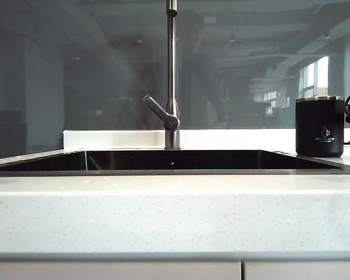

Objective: Pick up the mug next to the sink, go to the faucet to get some water, pour the water into the sink, and finally put the mug back to its place.

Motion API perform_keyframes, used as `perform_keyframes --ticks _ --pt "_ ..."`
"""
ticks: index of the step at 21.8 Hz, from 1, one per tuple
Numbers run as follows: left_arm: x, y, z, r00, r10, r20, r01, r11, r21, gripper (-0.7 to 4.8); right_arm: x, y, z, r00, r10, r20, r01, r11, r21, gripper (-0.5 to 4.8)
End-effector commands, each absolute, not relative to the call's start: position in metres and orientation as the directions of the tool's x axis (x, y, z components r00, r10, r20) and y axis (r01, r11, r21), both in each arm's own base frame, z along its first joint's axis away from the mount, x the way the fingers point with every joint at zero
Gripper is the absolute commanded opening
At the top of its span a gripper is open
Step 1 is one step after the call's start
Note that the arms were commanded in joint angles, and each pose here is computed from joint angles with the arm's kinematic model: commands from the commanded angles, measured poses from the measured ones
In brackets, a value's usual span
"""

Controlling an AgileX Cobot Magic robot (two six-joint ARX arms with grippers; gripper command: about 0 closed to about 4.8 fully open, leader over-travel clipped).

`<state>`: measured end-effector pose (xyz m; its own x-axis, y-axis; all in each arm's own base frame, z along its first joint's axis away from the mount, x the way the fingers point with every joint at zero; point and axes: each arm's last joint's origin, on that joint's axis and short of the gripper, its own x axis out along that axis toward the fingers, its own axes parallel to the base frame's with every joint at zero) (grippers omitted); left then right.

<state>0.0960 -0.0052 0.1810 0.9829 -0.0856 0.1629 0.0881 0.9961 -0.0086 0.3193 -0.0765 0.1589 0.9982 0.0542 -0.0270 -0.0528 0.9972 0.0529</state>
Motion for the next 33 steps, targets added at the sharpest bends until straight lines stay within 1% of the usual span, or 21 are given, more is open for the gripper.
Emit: perform_keyframes --ticks 1,3,7,8,19,20,21,23,24,26,31,33 --pt "0.096 -0.005 0.183 0.98 -0.087 0.177 0.09 0.996 -0.007 -0.06 0.326 -0.079 0.162 1.0 0.029 0.011 -0.03 0.999 0.041 2.28" --pt "0.096 -0.005 0.183 0.98 -0.088 0.176 0.09 0.996 -0.007 -0.06 0.33 -0.08 0.161 1.0 0.029 0.01 -0.029 0.999 0.041 2.2" --pt "0.096 -0.005 0.183 0.981 -0.087 0.174 0.09 0.996 -0.007 -0.06 0.331 -0.08 0.161 1.0 0.029 0.01 -0.029 0.999 0.041 1.44" --pt "0.096 -0.005 0.183 0.981 -0.087 0.172 0.09 0.996 -0.007 -0.05 0.331 -0.08 0.161 1.0 0.029 0.01 -0.029 0.999 0.041 1.35" --pt "0.096 -0.005 0.182 0.983 -0.088 0.162 0.09 0.996 -0.008 -0.05 0.334 -0.07 0.16 0.998 0.056 0.028 -0.057 0.997 0.044 1.33" --pt "0.096 -0.005 0.182 0.983 -0.088 0.162 0.09 0.996 -0.008 -0.05 0.334 -0.07 0.16 0.999 0.037 0.029 -0.038 0.998 0.044 0.98" --pt "0.096 -0.005 0.182 0.983 -0.088 0.162 0.091 0.996 -0.008 -0.05 0.334 -0.071 0.16 0.999 0.032 0.029 -0.033 0.998 0.044 0.86" --pt "0.096 -0.005 0.182 0.983 -0.088 0.161 0.09 0.996 -0.007 -0.05 0.334 -0.071 0.161 0.999 0.031 0.034 -0.032 0.999 0.043 0.84" --pt "0.096 -0.005 0.182 0.983 -0.088 0.161 0.09 0.996 -0.008 -0.05 0.334 -0.07 0.161 0.999 0.031 0.036 -0.033 0.999 0.043 0.69" --pt "0.096 -0.005 0.182 0.983 -0.088 0.16 0.09 0.996 -0.007 -0.05 0.334 -0.07 0.162 0.998 0.032 0.048 -0.034 0.999 0.04 0.14" --pt "0.096 -0.005 0.182 0.982 -0.087 0.168 0.09 0.996 -0.007 -0.05 0.334 -0.069 0.165 0.997 0.04 0.073 -0.042 0.999 0.033 -0.02" --pt "0.095 -0.005 0.186 0.976 -0.088 0.201 0.09 0.996 -0.005 -0.06 0.334 -0.069 0.166 0.996 0.04 0.084 -0.045 0.997 0.061 -0.02"
